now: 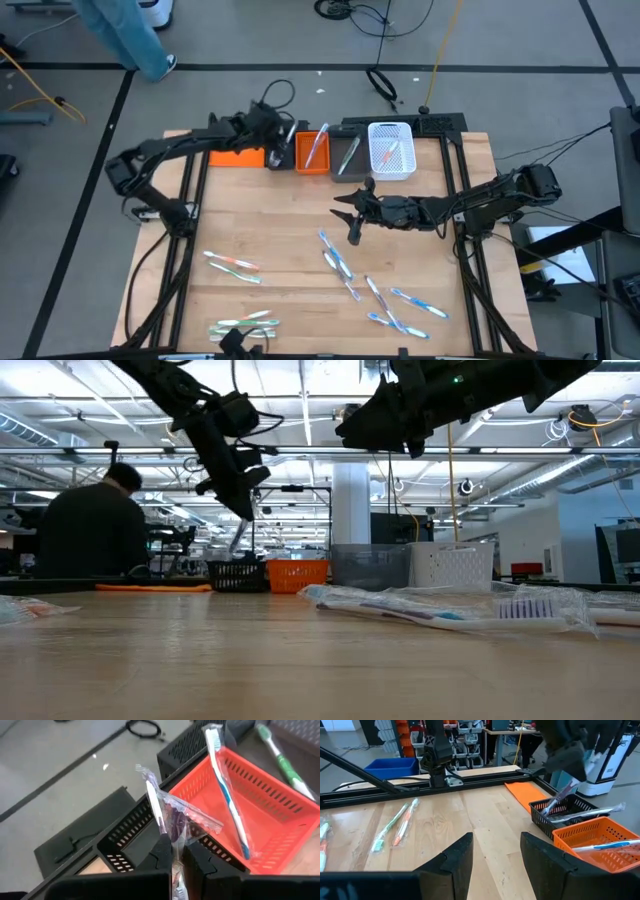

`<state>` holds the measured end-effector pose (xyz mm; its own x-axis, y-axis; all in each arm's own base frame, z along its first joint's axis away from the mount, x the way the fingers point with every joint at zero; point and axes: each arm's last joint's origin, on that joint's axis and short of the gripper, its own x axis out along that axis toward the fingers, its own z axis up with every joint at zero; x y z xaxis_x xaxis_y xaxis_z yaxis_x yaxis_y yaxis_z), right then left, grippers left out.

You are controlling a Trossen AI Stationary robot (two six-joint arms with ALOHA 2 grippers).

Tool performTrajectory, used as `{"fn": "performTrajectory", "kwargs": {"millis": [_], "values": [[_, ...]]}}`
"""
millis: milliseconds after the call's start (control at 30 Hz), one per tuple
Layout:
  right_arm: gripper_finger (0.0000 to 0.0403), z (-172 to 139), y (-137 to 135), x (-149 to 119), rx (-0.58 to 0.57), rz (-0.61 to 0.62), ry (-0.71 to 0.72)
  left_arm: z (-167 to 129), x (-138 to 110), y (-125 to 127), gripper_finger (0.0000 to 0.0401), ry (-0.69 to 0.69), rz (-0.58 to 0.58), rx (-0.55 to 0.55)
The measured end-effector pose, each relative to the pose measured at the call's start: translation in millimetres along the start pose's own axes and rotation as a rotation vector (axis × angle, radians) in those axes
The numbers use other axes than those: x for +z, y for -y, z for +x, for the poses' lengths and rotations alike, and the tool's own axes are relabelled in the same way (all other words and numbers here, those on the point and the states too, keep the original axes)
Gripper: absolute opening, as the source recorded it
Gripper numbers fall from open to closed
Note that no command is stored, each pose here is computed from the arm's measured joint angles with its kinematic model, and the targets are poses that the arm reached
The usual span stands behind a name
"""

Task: Pick & Place Toothbrushes
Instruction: Put the purple toothbrush into the black bin

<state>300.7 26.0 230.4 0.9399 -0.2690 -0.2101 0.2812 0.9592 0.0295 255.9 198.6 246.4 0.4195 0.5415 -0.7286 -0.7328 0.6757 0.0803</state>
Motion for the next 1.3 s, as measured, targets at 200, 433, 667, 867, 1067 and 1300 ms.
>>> {"fn": "performTrajectory", "kwargs": {"millis": [200, 433, 667, 867, 1067, 1300], "values": [[0.0155, 0.0, 0.2, -1.3, -0.001, -0.005, -0.012, 15.6, 21.5, 4.6, 0.0017, -0.083, 0.008, 0.006], [0.0155, -0.1, 0.1, -2.1, -0.002, -0.009, -0.021, 26.4, 24.2, 6.8, 0.0026, -0.114, -0.004, 0.011], [0.0155, -0.1, 0.1, -2.9, -0.002, -0.012, -0.028, 27.5, 24.3, 1.7, 0.0032, -0.116, -0.029, 0.022], [0.0155, -0.1, 0.1, -2.9, -0.002, -0.012, -0.028, 28.8, 25.2, -6.5, 0.0081, -0.113, -0.055, 0.037], [0.0155, -0.1, 0.1, -2.9, -0.002, -0.012, -0.028, 29.4, 25.6, -9.8, 0.0141, -0.111, -0.076, 0.043], [0.0155, -0.1, 0.1, -2.9, -0.002, -0.012, -0.028, 29.4, 26.6, -9.2, 0.0185, -0.101, -0.081, 0.038]]}}
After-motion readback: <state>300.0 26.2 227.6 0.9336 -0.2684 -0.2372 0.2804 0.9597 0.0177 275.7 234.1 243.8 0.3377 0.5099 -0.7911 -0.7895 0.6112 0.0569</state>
